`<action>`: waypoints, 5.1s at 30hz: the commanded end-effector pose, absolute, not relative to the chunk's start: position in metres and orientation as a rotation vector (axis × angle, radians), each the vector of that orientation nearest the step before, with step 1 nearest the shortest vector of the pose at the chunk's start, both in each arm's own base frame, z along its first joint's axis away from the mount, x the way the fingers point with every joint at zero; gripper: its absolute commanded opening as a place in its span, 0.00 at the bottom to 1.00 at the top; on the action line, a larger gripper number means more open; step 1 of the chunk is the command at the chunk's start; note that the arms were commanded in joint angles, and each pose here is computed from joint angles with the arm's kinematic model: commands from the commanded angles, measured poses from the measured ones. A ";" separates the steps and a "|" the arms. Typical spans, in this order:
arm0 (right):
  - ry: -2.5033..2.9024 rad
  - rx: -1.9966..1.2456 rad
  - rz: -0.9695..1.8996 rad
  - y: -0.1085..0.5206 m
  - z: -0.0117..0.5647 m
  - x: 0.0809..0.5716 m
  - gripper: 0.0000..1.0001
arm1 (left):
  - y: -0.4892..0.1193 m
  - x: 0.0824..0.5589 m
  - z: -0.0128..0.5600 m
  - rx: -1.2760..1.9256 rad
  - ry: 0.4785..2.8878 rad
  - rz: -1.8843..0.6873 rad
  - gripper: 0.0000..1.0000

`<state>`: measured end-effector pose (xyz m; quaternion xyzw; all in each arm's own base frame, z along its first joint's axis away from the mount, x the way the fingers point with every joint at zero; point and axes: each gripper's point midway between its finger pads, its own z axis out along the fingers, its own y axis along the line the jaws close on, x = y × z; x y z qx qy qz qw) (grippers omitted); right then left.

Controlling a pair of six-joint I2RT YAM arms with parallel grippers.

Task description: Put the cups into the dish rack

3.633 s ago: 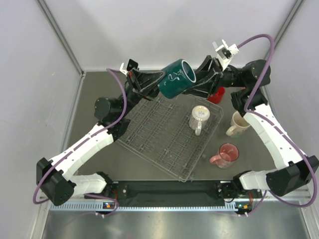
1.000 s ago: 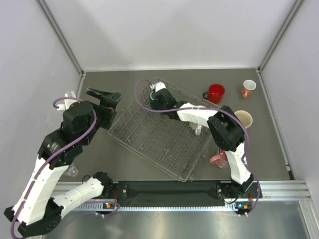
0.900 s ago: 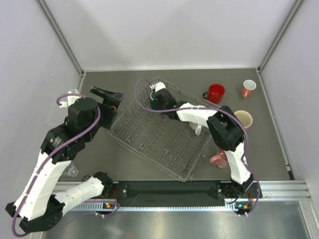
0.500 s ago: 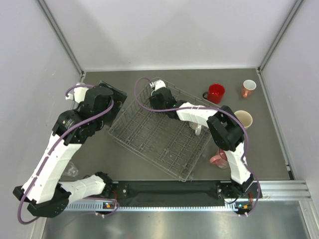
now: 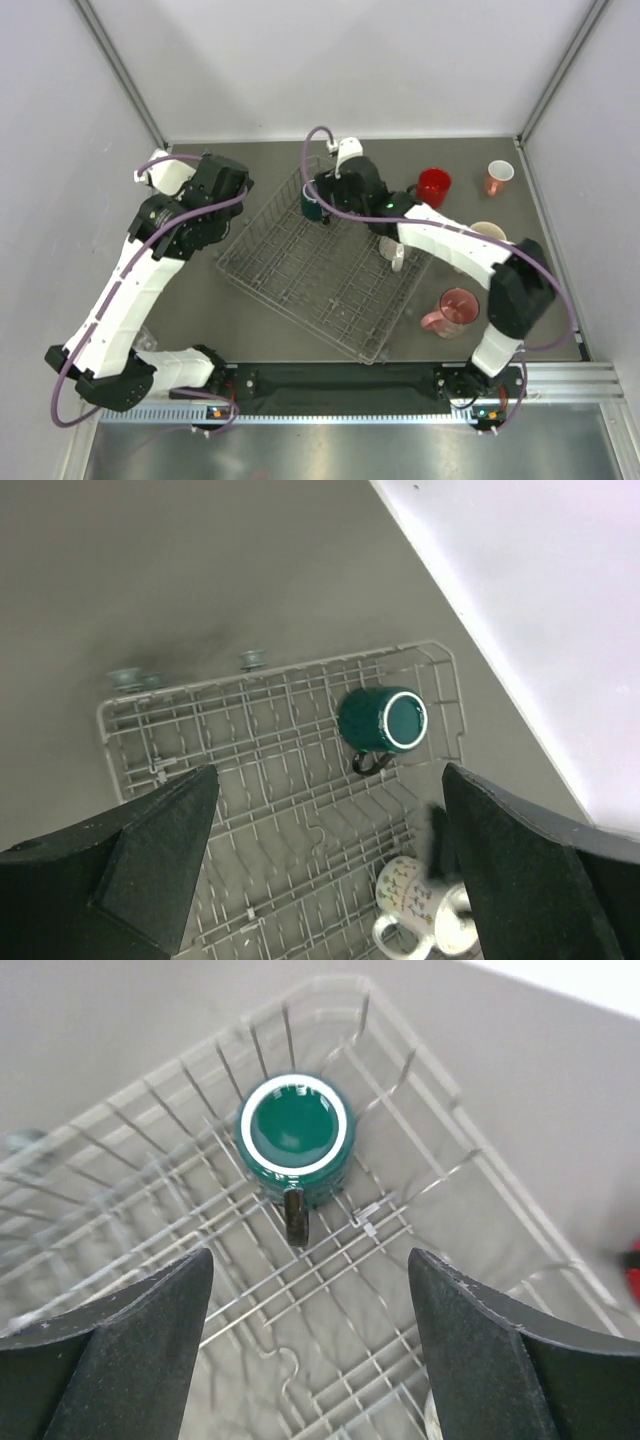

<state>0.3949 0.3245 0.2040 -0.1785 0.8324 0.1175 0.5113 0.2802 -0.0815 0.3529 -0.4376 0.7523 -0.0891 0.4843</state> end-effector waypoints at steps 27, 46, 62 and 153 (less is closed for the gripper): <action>1.953 -0.410 0.548 0.225 0.350 0.242 0.91 | 0.068 0.202 0.205 -1.652 2.085 0.507 0.86; 1.914 -0.586 0.733 0.246 0.363 0.209 1.00 | 0.150 0.119 0.161 -1.823 1.979 1.051 0.87; 1.884 -0.623 0.738 0.243 0.363 0.203 1.00 | 0.126 0.123 0.112 -1.912 2.185 0.893 0.76; 1.842 -0.622 0.633 0.236 0.374 0.216 1.00 | 0.156 0.160 0.093 -1.890 2.328 0.640 0.00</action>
